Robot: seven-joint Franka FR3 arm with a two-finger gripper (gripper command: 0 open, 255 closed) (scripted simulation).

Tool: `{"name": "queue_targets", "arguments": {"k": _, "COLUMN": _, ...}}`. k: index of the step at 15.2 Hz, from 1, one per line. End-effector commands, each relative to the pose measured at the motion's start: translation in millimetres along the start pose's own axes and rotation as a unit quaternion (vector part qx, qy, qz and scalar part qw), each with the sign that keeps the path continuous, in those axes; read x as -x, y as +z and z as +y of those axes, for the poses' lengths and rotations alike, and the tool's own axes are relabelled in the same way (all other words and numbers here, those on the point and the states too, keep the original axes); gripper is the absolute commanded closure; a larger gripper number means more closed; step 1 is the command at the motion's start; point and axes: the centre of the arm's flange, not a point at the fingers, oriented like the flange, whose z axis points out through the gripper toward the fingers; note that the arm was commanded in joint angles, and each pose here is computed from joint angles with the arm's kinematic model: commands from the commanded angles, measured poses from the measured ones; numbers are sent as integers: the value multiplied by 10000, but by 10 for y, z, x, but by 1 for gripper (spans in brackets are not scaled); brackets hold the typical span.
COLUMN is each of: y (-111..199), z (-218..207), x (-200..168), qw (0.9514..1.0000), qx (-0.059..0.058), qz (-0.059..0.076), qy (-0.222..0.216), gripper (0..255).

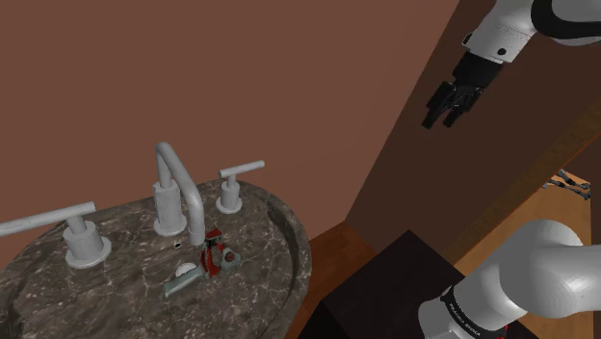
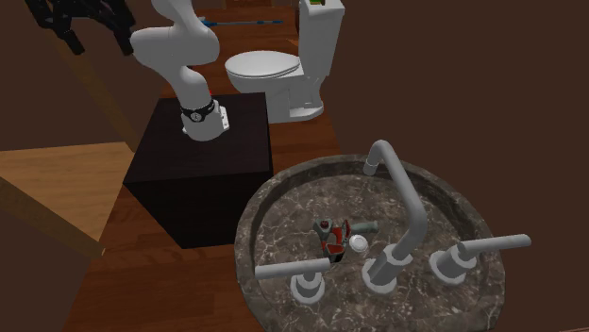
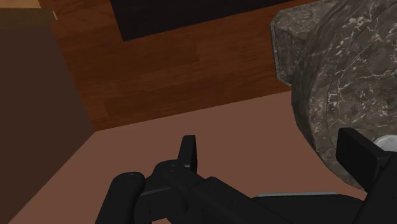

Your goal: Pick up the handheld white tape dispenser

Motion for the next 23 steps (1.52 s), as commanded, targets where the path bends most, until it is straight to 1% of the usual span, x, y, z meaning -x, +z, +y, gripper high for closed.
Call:
{"name": "queue_targets", "arguments": {"k": 1, "y": 0, "z": 0, "x": 0, "qw": 10000, "qx": 0, "qz": 0, "qy": 0, "gripper": 0}}
{"name": "queue_targets", "arguments": {"k": 23, "y": 1882, "z": -2136, "x": -700, "qw": 9998, "qx": 85, "qz": -116, "qy": 129, "gripper": 0}}
